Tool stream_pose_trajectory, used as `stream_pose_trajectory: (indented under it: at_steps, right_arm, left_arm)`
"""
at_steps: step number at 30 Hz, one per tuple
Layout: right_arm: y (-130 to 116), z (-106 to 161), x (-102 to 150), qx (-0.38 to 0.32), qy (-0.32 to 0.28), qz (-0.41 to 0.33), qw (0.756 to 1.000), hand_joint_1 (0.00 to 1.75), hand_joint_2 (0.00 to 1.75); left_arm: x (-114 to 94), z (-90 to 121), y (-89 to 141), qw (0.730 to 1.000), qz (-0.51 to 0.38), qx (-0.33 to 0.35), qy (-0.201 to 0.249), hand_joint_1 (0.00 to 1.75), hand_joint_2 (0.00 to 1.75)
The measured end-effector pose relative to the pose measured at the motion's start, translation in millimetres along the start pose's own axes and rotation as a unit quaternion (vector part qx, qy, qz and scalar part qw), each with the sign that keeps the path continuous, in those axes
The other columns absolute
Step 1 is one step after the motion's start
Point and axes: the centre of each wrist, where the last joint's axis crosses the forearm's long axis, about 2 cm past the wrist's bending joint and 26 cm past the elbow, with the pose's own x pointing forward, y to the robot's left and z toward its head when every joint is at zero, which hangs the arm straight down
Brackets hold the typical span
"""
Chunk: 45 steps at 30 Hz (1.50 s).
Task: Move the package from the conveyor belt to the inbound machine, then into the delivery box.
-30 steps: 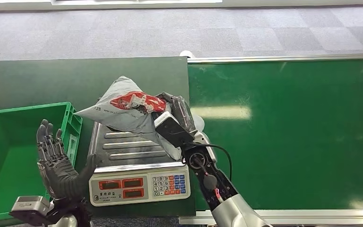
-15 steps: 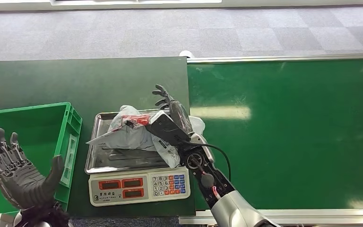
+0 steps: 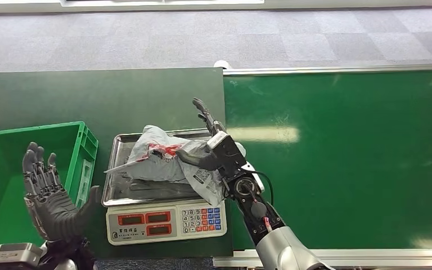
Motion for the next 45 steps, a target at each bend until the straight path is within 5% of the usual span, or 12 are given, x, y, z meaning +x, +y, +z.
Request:
stream_pose_trajectory:
  at_steps: [15,20,27,37,41,45]
  right_arm:
    - [-13.0,7.9,2.8,-0.018,-0.046,-0.145,0.988,0.00,1.75]
    - [-15.2,9.1,5.3,-0.030,-0.059,-0.152,0.986,0.00,1.75]
    - [-8.6,23.9,12.1,-0.035,-0.084,-0.135,0.987,0.00,1.75]
    - [-10.2,38.6,35.5,-0.055,-0.142,-0.104,0.983,0.00,1.75]
    - [-10.4,44.0,42.4,-0.064,-0.157,-0.101,0.980,0.00,1.75]
    - [-9.7,48.6,44.8,-0.071,-0.163,-0.103,0.979,0.00,1.75]
  left_arm:
    - [-42.0,-7.3,-39.0,0.992,-0.013,-0.117,0.039,0.00,1.75]
    - [-54.9,-12.0,-44.8,0.982,-0.081,-0.161,0.060,0.00,1.75]
    - [-65.0,-32.4,-72.5,0.898,-0.345,-0.253,0.103,0.00,1.75]
    - [-82.0,-45.4,-85.9,0.797,-0.501,-0.300,0.157,0.02,1.75]
    - [-84.6,-47.1,-85.0,0.792,-0.512,-0.293,0.157,1.68,1.75]
    - [-86.0,-46.1,-81.4,0.806,-0.495,-0.287,0.152,1.71,1.75]
